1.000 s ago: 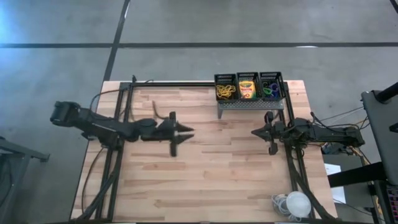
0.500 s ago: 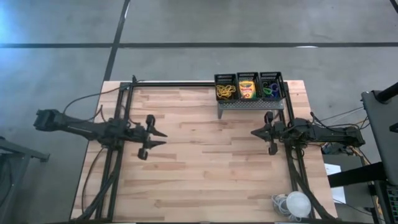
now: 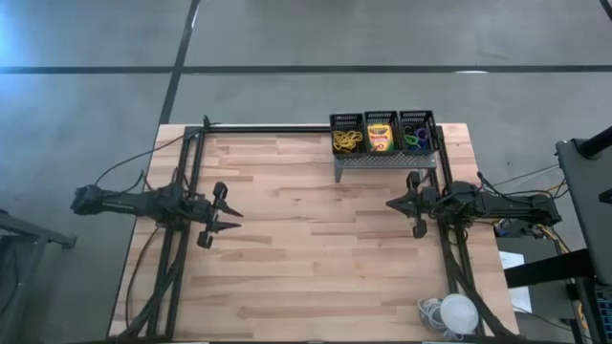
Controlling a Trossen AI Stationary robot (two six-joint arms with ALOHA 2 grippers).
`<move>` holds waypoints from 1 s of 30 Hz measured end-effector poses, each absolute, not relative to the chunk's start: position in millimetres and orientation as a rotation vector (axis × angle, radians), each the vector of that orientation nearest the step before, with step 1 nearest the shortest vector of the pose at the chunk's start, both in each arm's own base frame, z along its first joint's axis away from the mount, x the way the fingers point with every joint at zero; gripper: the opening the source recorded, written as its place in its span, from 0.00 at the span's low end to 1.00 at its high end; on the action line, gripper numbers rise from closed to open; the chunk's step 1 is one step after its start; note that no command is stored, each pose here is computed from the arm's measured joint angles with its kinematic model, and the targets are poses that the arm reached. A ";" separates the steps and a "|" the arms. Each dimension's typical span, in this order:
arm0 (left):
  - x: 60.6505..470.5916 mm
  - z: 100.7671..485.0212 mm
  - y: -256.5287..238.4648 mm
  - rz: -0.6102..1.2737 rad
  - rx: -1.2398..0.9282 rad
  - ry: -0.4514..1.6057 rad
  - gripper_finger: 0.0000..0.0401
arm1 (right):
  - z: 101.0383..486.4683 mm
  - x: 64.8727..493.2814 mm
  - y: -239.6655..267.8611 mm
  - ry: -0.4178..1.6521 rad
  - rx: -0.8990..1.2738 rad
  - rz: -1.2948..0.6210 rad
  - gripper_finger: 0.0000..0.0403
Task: Pick & Place Office Desk Supplies
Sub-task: Return to Home Position
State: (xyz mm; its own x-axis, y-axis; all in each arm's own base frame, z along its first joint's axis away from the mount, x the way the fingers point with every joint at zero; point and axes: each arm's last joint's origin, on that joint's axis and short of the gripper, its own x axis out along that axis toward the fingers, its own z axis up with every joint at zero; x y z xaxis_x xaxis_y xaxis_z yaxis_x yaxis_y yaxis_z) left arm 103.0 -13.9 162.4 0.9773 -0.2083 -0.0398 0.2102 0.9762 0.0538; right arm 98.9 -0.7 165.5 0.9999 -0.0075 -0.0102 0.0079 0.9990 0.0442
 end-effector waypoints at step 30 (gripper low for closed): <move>97.1 166.3 -8.6 -0.087 0.071 -0.024 0.02 | 165.4 98.9 -0.7 0.011 0.046 -0.008 0.02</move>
State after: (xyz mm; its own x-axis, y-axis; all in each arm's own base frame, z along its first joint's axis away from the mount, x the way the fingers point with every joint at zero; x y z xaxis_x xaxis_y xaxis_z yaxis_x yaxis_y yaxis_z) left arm 97.1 -8.6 166.3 0.9959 -0.0876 0.0204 0.0860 0.9937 0.0714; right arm 98.9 -0.7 165.4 0.9999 -0.0079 -0.0109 0.0084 0.9989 0.0462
